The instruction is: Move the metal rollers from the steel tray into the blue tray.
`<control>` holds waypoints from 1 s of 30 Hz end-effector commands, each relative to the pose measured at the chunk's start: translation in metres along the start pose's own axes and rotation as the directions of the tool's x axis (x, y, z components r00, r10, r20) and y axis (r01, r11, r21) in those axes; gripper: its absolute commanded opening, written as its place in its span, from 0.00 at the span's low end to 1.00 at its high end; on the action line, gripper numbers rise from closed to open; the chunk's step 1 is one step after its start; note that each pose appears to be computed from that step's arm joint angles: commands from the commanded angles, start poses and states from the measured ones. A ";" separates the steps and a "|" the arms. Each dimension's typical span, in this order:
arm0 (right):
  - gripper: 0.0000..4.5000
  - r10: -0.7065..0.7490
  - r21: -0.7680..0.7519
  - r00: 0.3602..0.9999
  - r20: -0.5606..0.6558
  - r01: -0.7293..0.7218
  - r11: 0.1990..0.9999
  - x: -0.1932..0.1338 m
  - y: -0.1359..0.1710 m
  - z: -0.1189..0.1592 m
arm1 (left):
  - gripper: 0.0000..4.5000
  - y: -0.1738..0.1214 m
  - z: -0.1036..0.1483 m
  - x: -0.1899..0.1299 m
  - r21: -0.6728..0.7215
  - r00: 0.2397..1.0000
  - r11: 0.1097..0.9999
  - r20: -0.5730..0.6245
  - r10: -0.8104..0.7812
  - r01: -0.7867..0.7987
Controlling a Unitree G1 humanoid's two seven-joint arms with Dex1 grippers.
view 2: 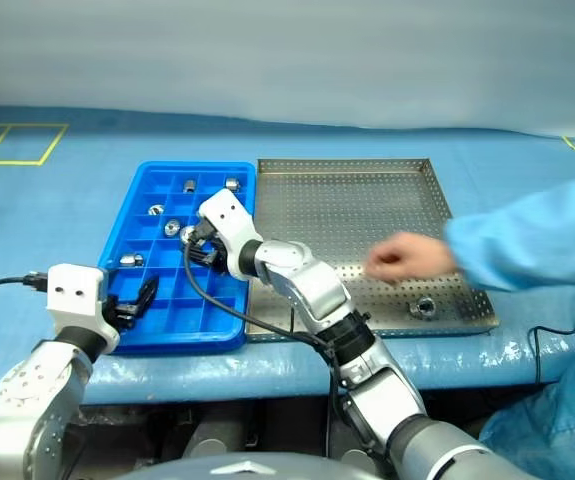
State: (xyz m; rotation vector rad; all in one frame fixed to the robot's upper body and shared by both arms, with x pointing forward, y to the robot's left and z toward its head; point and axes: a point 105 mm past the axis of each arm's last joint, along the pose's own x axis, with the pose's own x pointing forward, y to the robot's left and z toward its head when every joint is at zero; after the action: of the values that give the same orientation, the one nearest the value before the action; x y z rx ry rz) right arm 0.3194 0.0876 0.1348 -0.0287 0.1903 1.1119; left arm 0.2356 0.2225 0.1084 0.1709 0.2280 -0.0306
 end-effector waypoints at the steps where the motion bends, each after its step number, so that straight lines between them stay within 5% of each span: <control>1: 0.45 0.032 -0.042 0.998 0.059 -0.029 0.999 0.012 0.005 0.016 | 0.77 -0.003 0.013 -0.008 0.015 0.998 1.000 0.059 0.007 -0.008; 16: 0.45 -0.059 -0.015 0.998 -0.003 0.059 0.998 0.028 -0.015 -0.005 | 0.77 -0.006 0.007 -0.012 0.018 0.999 1.000 0.029 0.013 -0.013; 22: 0.82 -0.082 -0.045 0.996 0.041 0.084 0.995 0.020 -0.017 0.006 | 0.77 -0.010 0.011 -0.006 0.027 0.999 1.000 0.040 -0.017 0.016; 30: 0.82 -0.229 -0.083 0.966 0.121 0.239 0.967 -0.044 -0.041 0.025 | 0.77 -0.040 0.032 0.009 -0.012 0.974 0.981 0.121 -0.190 0.193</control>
State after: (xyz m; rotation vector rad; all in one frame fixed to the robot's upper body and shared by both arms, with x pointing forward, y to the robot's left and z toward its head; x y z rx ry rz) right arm 0.3420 0.0477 0.1500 -0.0820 0.0683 0.9172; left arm 0.2481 0.1859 0.1256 0.1288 0.1442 -0.1823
